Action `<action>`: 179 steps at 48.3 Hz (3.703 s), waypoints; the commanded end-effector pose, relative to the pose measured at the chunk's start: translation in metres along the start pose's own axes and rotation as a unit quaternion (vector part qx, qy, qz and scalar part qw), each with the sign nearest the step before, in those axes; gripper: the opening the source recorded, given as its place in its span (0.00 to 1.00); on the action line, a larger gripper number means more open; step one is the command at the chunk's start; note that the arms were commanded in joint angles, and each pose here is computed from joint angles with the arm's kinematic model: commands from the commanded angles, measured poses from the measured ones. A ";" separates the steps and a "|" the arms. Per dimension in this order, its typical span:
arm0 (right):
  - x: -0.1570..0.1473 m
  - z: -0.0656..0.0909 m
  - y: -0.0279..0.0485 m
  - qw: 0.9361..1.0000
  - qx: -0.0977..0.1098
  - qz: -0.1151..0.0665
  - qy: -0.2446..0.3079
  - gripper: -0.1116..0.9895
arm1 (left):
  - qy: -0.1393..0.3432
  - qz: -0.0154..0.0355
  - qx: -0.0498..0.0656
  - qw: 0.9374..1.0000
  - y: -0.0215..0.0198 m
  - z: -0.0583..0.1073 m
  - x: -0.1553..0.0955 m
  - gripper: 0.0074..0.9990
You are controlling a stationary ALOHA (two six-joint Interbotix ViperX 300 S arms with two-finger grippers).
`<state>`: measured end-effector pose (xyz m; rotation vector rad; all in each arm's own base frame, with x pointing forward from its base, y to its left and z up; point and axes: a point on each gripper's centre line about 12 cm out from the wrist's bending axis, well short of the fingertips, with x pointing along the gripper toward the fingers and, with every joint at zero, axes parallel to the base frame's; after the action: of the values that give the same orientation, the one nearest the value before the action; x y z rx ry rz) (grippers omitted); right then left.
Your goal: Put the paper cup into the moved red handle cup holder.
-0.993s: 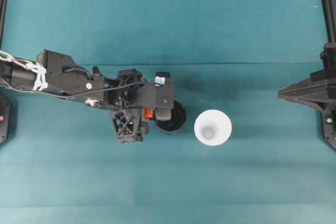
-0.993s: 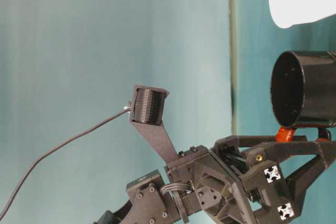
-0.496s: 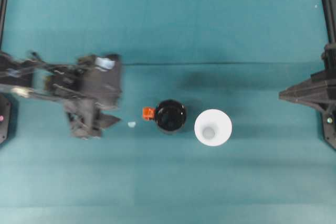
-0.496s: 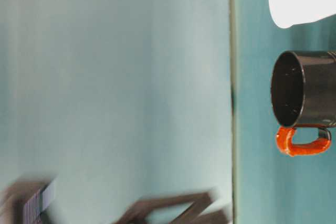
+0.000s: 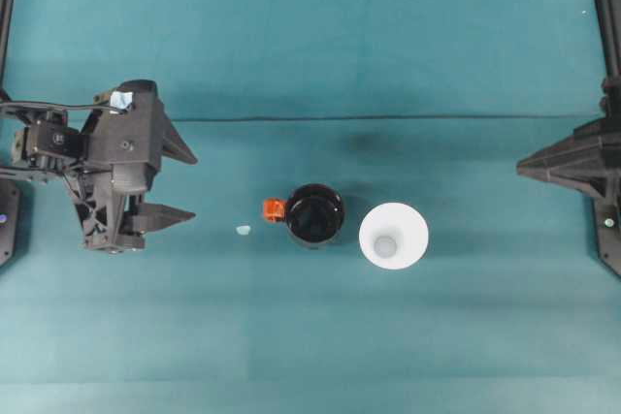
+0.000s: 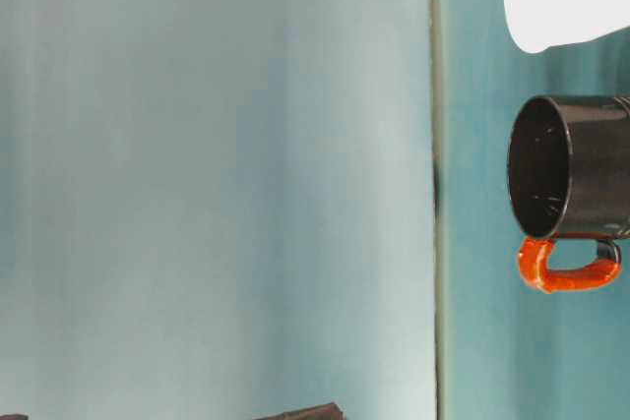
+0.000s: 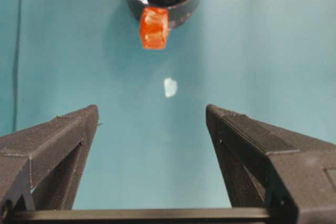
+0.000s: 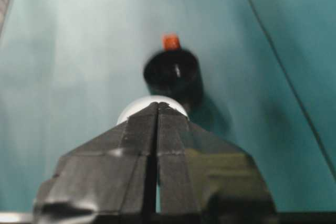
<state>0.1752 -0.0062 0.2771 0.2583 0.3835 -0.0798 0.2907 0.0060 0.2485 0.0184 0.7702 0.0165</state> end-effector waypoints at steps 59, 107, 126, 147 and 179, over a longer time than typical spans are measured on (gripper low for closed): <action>0.167 -0.032 -0.0133 0.919 0.113 -0.129 0.355 0.97 | -0.012 -0.001 -0.001 1.000 -0.0007 0.003 -0.006 0.91; 0.196 -0.069 -0.0180 0.901 0.123 -0.139 0.393 0.76 | -0.009 -0.001 -0.003 1.000 -0.0008 0.000 -0.005 0.91; 0.198 -0.065 -0.0114 0.897 0.156 -0.130 0.392 0.03 | -0.008 -0.001 -0.003 1.000 -0.0008 0.000 -0.005 0.91; 0.189 -0.027 -0.0014 0.902 0.170 -0.116 0.380 0.00 | -0.008 -0.001 -0.005 1.000 -0.0008 0.000 -0.004 0.91; 0.173 0.102 0.0105 0.915 0.110 -0.121 0.369 0.00 | -0.010 -0.001 -0.009 1.000 -0.0008 0.001 -0.005 0.90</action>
<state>0.3649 -0.0274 0.2912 0.4817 1.2185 -0.2977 0.2859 0.0060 0.2442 -0.0035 0.7792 0.0253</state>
